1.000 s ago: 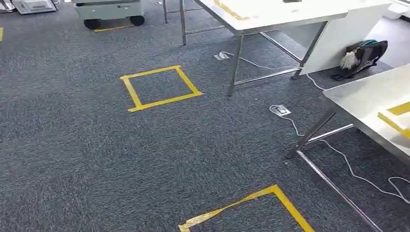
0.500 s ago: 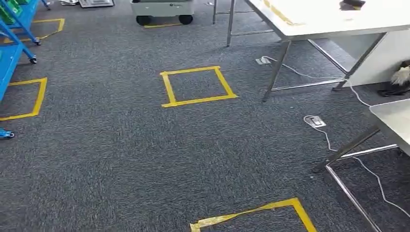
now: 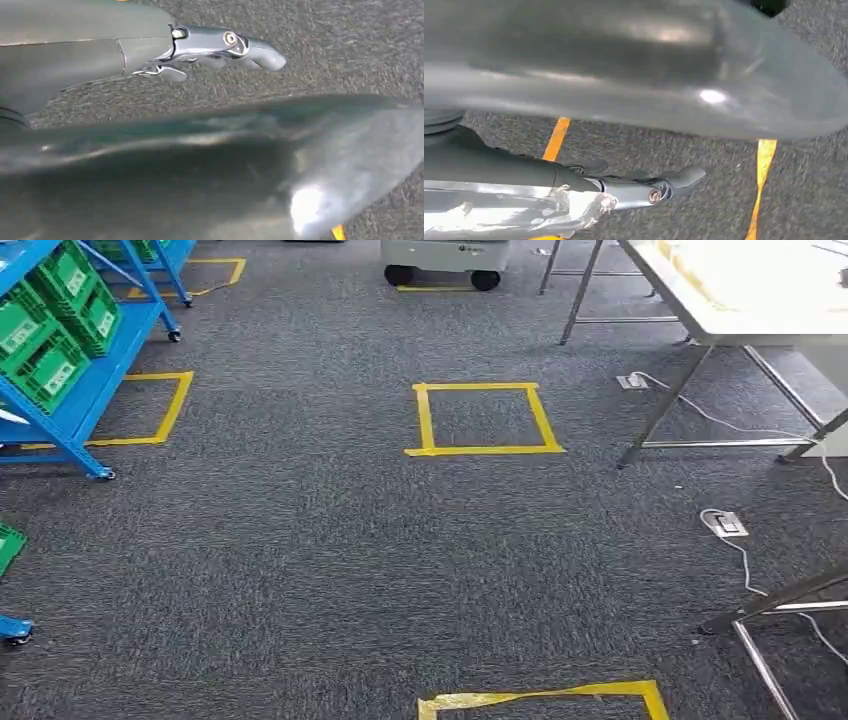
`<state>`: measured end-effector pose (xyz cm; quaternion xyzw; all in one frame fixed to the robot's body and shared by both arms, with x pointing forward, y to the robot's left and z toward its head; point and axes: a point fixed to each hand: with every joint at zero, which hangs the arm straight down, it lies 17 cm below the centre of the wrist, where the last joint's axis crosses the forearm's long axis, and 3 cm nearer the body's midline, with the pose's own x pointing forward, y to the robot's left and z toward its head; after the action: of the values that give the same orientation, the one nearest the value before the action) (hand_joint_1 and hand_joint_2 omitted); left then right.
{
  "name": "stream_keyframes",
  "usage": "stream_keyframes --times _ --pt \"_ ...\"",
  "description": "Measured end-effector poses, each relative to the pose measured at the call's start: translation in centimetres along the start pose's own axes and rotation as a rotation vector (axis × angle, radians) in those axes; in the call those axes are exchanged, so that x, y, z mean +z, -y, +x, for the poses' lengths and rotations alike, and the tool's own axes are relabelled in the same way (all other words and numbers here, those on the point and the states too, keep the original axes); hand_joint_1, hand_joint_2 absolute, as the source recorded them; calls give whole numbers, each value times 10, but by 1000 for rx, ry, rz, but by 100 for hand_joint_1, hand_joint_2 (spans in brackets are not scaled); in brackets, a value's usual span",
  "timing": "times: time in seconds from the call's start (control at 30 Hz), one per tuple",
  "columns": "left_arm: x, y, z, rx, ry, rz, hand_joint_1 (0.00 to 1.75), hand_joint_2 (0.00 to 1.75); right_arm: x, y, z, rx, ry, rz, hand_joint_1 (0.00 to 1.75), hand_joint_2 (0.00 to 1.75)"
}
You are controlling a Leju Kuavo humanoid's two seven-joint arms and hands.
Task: Take the parts from the cabinet and place them on the table.
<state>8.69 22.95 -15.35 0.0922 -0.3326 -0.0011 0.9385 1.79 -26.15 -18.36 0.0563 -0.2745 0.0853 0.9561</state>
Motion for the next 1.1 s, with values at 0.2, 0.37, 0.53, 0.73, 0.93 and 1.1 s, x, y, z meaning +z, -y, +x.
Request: stream_keyframes --times 0.2,0.37,0.53,0.73,0.93,1.1 --pt "-2 0 4 -5 9 0 0 0 1 -1 -2 2 -6 3 0 0" --pt "-2 0 4 -5 8 1 0 0 1 -1 -2 2 -6 2 0 0" --pt "-1 -1 2 -6 6 1 0 0 0 0 0 3 -3 2 0 0" --pt "-3 -1 5 -7 11 1 0 0 1 -1 -3 2 -8 3 0 0" --pt "-4 -1 7 -8 15 5 0 0 0 0 -2 14 -7 0 0 0" --pt "-1 -2 2 -11 6 9 0 0 -1 1 1 29 4 -3 0 0"
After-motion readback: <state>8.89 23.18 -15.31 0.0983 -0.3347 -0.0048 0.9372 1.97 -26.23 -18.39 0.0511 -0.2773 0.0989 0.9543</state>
